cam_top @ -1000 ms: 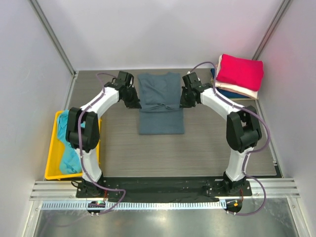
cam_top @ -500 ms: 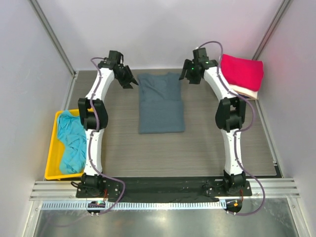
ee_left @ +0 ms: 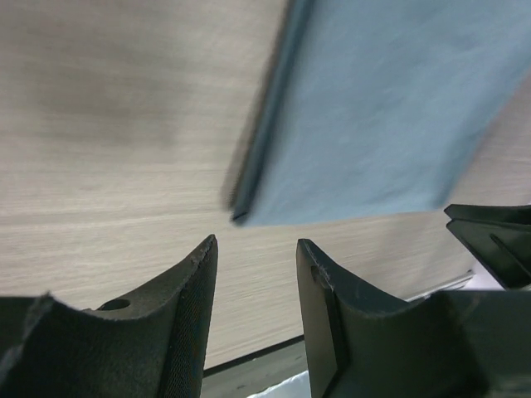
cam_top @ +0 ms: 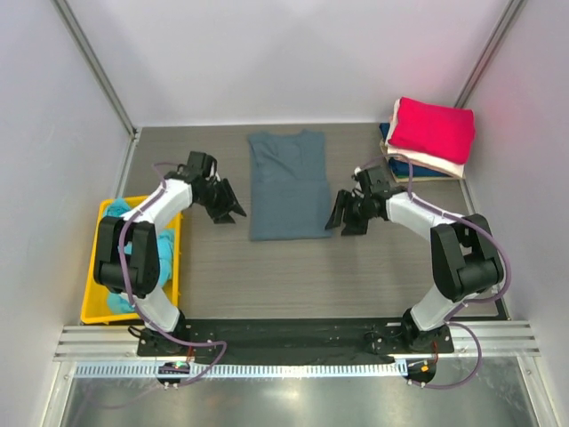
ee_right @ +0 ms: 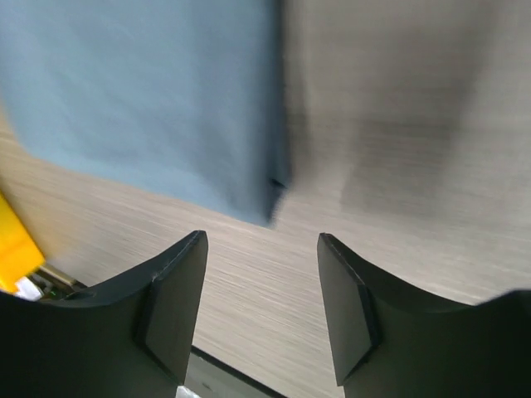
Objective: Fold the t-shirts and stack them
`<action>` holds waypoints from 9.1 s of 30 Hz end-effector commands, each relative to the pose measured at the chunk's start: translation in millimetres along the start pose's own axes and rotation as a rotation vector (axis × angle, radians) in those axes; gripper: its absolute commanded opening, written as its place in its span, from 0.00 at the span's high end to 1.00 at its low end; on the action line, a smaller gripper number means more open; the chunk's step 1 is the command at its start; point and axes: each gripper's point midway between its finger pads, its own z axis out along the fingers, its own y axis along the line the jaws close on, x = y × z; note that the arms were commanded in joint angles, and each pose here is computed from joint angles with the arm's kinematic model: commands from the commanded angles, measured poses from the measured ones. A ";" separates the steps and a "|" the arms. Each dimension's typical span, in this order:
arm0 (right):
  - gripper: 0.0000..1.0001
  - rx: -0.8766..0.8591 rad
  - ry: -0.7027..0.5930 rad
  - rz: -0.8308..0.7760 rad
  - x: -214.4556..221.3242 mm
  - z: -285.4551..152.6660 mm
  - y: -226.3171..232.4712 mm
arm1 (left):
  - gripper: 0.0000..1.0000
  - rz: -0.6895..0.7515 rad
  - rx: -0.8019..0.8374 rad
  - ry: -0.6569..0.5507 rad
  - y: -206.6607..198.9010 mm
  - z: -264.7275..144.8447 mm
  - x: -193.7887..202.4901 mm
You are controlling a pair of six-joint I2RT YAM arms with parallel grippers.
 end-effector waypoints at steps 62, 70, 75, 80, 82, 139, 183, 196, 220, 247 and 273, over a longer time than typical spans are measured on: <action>0.99 -0.073 0.036 -0.001 30.9 51.6 -22.1 | 0.68 0.007 -0.036 -0.025 43.8 64.3 78.7; 0.99 -0.070 0.049 0.001 35.1 55.2 -25.3 | 0.95 0.004 -0.056 -0.057 44.3 75.6 66.2; 0.99 -0.086 0.053 0.001 38.6 51.2 -22.9 | 1.00 0.027 0.004 -0.086 23.9 69.5 61.4; 0.99 -0.098 0.025 -0.006 44.2 25.1 -15.7 | 1.00 0.055 0.023 -0.087 17.5 43.9 79.5; 0.99 -0.102 0.007 -0.015 44.5 13.8 -12.5 | 1.00 0.070 0.043 -0.100 13.2 28.0 87.6; 0.28 0.075 -0.078 -0.029 -169.9 20.4 37.6 | 0.47 0.065 -0.032 0.037 -61.5 51.2 -111.5; 0.99 -0.124 -0.181 -0.305 -120.7 -47.0 69.0 | 0.33 0.216 -0.053 -0.411 52.8 -145.5 65.5; 0.99 0.027 -0.417 -0.363 -212.9 -175.2 47.2 | 0.34 0.220 -0.047 -0.454 52.5 -154.1 64.1; 0.99 -0.051 -0.785 -0.506 -326.0 -301.1 38.1 | 0.35 0.200 -0.077 -0.397 57.3 -138.5 64.1; 0.99 -0.148 -0.809 -0.372 -381.6 -283.0 -73.9 | 0.37 0.189 -0.121 -0.322 63.7 -119.9 66.8; 0.92 0.434 -0.919 -0.324 -439.7 -211.6 -272.8 | 0.37 0.192 -0.123 -0.302 63.6 -115.8 69.0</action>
